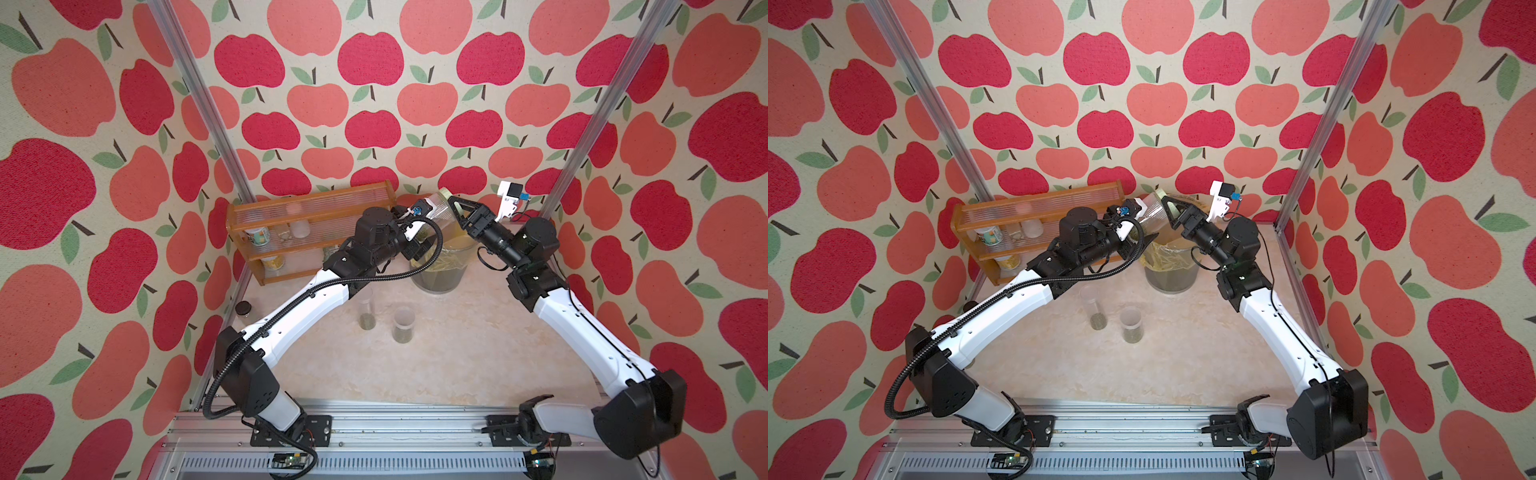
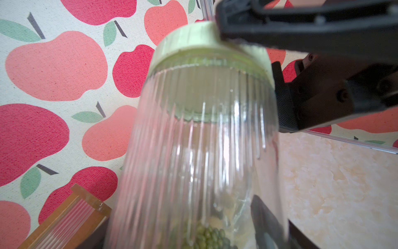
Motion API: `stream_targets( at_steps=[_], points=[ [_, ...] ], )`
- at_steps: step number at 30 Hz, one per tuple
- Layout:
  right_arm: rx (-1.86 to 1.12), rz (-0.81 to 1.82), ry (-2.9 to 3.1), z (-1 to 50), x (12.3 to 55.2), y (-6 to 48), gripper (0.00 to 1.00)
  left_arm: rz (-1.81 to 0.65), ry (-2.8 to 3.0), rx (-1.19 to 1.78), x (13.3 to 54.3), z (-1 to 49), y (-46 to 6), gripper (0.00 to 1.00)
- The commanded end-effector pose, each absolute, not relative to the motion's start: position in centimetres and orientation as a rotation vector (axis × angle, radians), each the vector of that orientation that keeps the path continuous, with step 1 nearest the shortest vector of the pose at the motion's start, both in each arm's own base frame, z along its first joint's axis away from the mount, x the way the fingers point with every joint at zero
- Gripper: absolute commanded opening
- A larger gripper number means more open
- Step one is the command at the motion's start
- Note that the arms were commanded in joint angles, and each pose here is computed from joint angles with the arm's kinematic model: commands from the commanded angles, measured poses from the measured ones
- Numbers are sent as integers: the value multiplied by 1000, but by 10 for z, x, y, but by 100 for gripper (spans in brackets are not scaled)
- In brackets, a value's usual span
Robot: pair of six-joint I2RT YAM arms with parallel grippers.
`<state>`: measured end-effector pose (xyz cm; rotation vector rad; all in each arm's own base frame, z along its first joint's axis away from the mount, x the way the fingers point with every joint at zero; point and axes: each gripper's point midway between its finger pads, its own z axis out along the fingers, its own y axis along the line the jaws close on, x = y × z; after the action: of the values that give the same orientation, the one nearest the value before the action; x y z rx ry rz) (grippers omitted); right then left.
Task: Empty moldy mung beans from jars
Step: Unscrew the lid from the jar.
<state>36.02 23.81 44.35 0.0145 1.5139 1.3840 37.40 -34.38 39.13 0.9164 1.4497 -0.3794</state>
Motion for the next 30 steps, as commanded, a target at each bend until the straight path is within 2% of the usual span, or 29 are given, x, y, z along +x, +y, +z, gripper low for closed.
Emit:
stream_targets(
  at_steps=[1,7,10,19,30],
  points=[
    [-24,1440,1431,465,351,239,84,-385,1360,846,369,427,-333,41],
    [-37,1473,1445,462,357,247,83,-362,1338,860,368,429,-332,41],
    [-47,1475,1453,461,358,249,79,-401,1355,849,368,432,-328,41],
    [-78,1481,1395,464,355,248,71,-761,1507,637,385,458,-287,41],
    [-93,1504,1379,465,357,252,71,-783,1498,688,375,457,-291,41]
  ],
)
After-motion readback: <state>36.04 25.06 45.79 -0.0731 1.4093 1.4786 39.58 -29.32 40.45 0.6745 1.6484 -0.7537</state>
